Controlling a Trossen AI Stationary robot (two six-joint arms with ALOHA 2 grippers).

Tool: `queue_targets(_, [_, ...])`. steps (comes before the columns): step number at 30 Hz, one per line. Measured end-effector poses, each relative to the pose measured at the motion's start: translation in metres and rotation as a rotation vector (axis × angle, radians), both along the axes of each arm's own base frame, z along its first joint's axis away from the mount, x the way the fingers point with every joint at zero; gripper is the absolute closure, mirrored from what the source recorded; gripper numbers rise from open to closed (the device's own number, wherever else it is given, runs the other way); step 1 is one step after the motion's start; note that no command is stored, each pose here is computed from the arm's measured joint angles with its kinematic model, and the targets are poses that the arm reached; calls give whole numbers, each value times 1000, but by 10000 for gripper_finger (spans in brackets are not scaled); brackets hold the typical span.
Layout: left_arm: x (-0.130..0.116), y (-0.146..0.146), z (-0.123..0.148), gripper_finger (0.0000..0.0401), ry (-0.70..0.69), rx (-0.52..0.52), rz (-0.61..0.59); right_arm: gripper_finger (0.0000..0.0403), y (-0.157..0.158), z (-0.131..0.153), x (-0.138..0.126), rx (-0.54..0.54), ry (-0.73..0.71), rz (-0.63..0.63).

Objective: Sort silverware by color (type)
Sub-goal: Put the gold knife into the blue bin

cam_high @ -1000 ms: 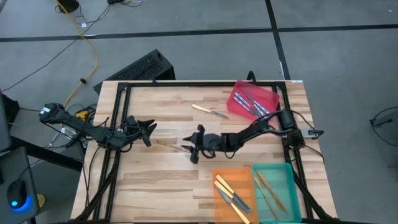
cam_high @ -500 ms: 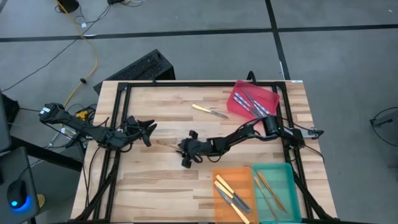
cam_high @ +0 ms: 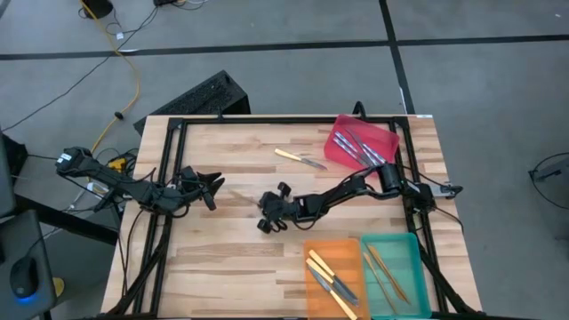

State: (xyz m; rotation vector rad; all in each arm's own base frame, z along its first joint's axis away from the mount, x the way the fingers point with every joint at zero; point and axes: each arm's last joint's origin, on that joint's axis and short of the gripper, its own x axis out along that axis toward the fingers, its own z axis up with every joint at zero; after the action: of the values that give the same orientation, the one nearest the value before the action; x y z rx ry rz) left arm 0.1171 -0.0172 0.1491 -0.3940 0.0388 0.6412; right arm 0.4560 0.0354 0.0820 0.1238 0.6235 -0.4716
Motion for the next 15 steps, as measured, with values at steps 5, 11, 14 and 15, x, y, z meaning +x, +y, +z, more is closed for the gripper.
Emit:
queue_targets(5, [0, 0, 0, 279, -1, -2, -1, 380, 1, 5, 0, 11, -18, 1])
queue_targets(11, [0, 0, 0, 279, 0, -5, 0, 380, 0, 16, -2, -5, -16, 4])
queue_targets(14, [0, 0, 0, 279, -1, -8, 0, 380, -2, 25, -5, -19, -1, -7])
queue_targets(15, [0, 0, -1, 279, 0, -7, 0, 380, -3, 29, -4, -20, -12, -13])
